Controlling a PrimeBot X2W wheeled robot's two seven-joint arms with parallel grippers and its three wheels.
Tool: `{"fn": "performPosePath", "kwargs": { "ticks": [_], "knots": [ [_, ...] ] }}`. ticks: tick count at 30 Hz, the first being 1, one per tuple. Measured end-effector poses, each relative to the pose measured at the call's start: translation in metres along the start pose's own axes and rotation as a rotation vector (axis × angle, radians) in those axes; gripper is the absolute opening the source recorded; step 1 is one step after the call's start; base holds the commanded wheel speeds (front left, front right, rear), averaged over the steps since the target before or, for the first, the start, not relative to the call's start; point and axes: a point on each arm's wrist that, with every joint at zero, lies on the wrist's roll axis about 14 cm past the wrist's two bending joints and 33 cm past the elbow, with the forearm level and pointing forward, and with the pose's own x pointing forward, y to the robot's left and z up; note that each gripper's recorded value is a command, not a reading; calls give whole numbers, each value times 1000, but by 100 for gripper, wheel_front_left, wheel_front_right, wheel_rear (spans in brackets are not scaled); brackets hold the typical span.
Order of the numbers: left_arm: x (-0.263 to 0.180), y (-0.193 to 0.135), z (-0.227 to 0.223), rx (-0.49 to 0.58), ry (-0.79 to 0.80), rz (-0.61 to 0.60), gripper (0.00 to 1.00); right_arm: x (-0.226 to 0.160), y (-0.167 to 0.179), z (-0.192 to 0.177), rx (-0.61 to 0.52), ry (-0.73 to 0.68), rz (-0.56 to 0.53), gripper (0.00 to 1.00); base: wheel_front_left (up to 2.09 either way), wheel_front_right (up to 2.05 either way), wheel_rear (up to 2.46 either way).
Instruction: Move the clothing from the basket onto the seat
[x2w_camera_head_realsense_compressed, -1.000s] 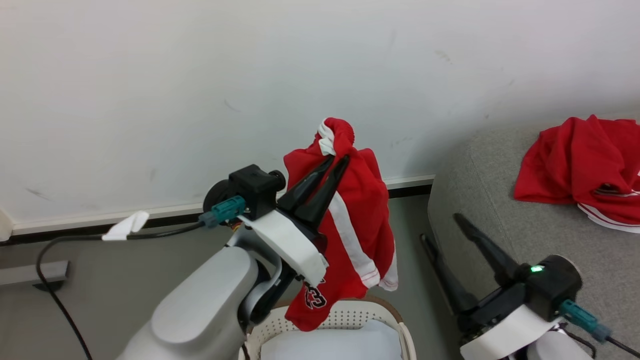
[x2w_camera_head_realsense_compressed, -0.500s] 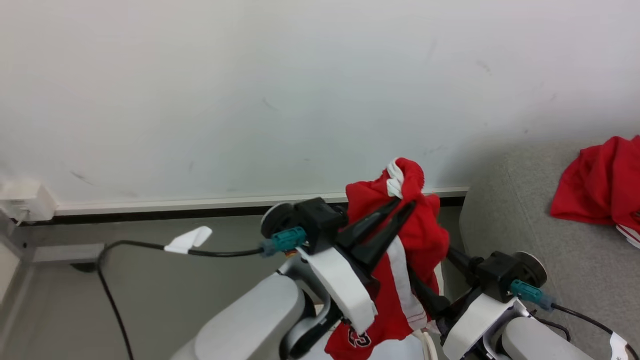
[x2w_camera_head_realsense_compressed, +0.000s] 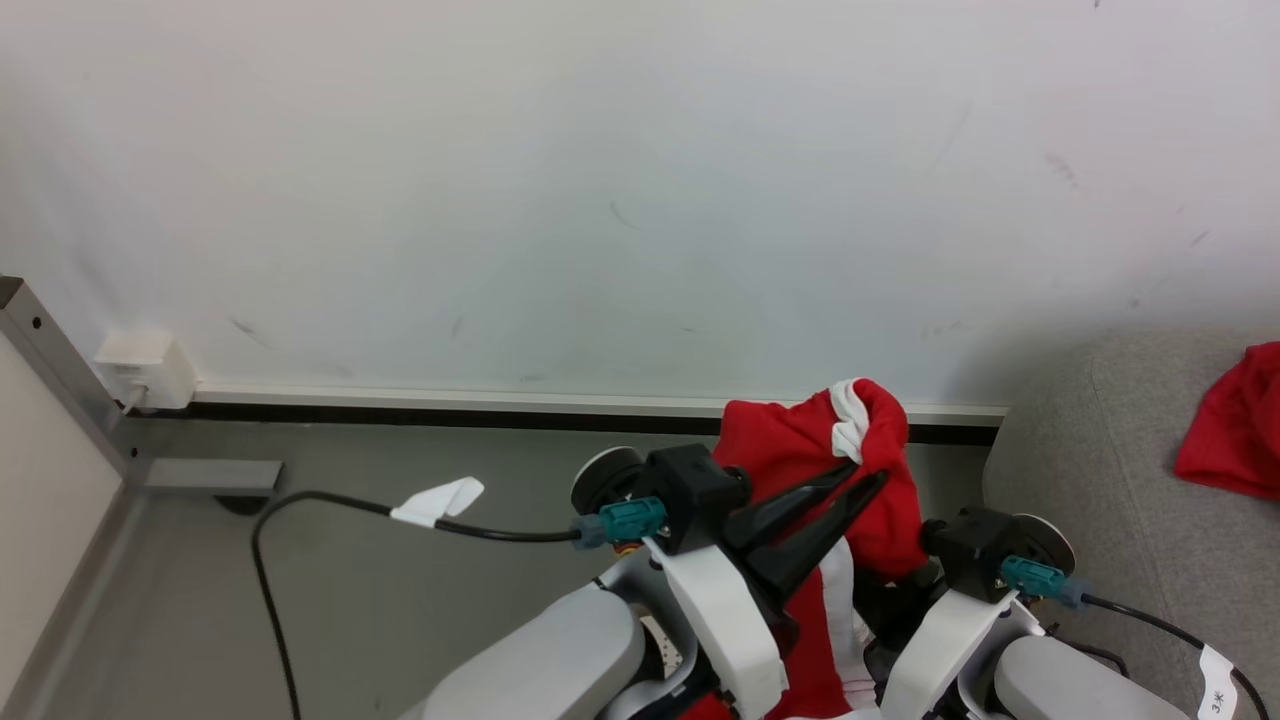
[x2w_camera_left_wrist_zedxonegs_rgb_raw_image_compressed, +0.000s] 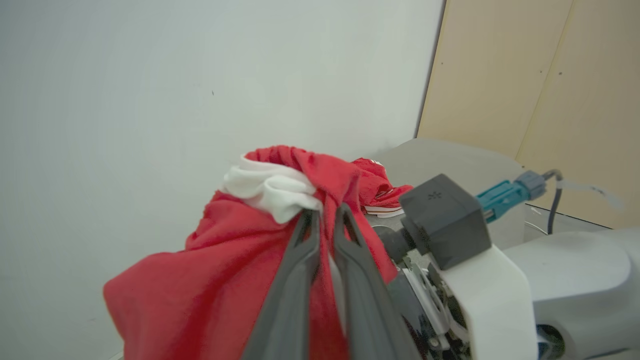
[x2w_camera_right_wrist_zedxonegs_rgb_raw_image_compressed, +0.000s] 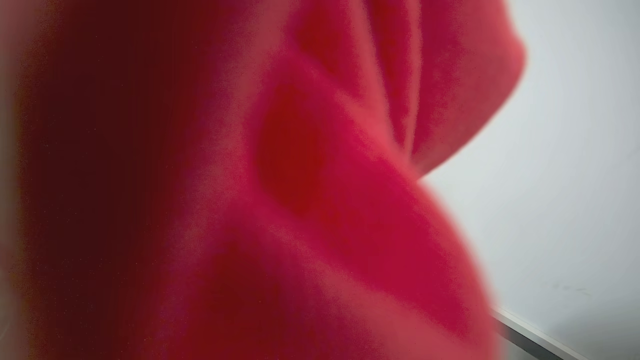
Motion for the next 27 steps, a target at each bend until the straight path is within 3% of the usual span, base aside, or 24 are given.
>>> {"fn": "performPosePath", "kwargs": {
  "ticks": [9, 17, 18, 19, 20, 21, 22, 27],
  "knots": [
    [-3, 18, -13, -17, 33, 51, 0, -4, -11, 7, 28, -31, -37, 0, 0, 0, 0],
    [4, 16, -20, -28, 37, 45, 0, -27, -46, 16, 83, -92, -173, 0, 0, 0, 0],
    [5, 14, -21, -32, 40, 41, 18, -30, -52, 18, 91, -103, -197, 0, 0, 0, 0],
    [6, 13, -23, -35, 43, 37, 18, -34, -59, 21, 95, -116, -221, 0, 0, 0, 0],
    [7, 11, -24, -38, 44, 31, 40, -38, -65, 24, 94, -128, -243, 0, 0, 0, 0],
    [9, 10, -24, -43, 40, 26, 87, -41, -71, 26, 91, -139, -263, 0, 0, 0, 0],
    [11, 8, -25, -47, 39, 20, 100, -44, -76, 29, 86, -148, -279, 0, 0, 0, 0],
    [18, 1, -29, -62, 37, -8, 100, -65, -101, 39, 68, -190, -370, 0, 0, 0, 0]
  ]
}}
